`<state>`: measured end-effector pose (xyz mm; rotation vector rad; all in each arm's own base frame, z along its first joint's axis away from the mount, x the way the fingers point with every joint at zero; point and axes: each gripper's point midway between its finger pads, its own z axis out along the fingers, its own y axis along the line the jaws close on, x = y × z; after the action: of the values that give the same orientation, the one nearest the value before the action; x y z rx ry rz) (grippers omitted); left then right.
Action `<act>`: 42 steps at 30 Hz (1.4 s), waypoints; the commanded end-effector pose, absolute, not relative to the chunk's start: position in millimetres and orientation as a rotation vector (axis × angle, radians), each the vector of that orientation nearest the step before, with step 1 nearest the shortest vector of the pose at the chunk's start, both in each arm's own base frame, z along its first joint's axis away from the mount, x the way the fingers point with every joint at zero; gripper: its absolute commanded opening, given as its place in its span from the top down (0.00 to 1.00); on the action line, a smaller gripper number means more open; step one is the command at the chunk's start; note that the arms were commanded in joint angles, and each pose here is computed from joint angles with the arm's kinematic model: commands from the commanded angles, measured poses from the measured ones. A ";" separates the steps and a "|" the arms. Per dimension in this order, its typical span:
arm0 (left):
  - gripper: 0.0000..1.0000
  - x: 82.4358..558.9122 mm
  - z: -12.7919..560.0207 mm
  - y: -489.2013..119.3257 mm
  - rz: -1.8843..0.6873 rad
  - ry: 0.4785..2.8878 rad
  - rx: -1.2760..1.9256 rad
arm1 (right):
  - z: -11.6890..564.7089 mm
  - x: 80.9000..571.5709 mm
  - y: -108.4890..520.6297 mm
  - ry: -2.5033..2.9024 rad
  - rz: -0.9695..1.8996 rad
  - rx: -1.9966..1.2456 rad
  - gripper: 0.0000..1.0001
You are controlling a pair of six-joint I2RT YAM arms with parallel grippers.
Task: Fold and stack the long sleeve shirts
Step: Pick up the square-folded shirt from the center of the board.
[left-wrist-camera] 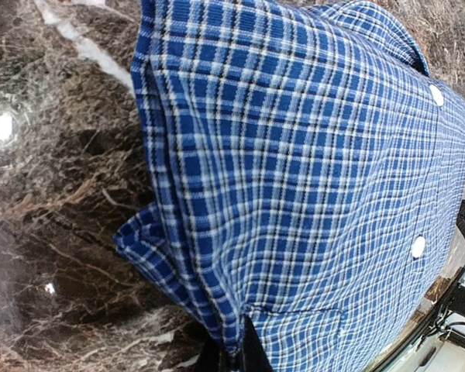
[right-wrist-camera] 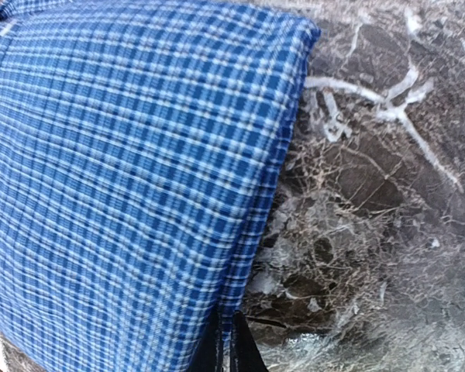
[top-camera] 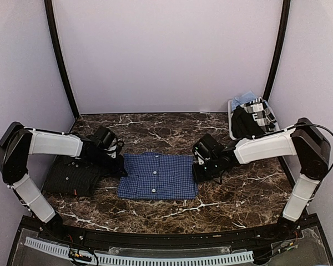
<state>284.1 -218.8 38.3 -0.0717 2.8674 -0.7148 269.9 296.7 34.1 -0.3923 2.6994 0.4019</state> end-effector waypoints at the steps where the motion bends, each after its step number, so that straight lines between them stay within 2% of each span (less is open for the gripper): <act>1: 1.00 285.8 60.6 -211.4 -0.686 2.830 -0.025 | 27.3 266.9 306.9 2.697 0.406 -0.439 0.96; 11: 1.00 291.8 72.4 -206.6 -0.672 2.812 -0.010 | 34.3 269.1 289.9 2.686 0.288 -0.388 0.94; 14: 1.00 292.3 72.7 -206.2 -0.673 2.813 -0.004 | 50.0 269.4 290.5 2.659 0.317 -0.372 0.85; 18: 1.00 293.5 74.6 -205.5 -0.675 2.809 0.000 | 70.5 272.7 297.9 2.609 0.356 -0.356 0.63; 21: 1.00 292.8 75.0 -205.1 -0.680 2.805 0.002 | 76.8 274.1 309.9 2.590 0.399 -0.371 0.58; 26: 1.00 292.4 76.6 -204.5 -0.685 2.800 0.008 | 65.8 274.8 326.4 2.612 0.398 -0.412 0.62; 34: 1.00 294.0 82.5 -202.9 -0.691 2.785 0.017 | 43.5 279.3 326.5 2.646 0.336 -0.416 0.85; 42: 1.00 297.3 91.7 -204.0 -0.693 2.768 0.035 | 21.9 276.9 326.5 2.690 0.299 -0.447 0.89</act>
<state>291.3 -203.4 68.2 0.0024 2.8199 -0.6743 275.0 320.5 22.4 -0.4250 2.6991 0.2975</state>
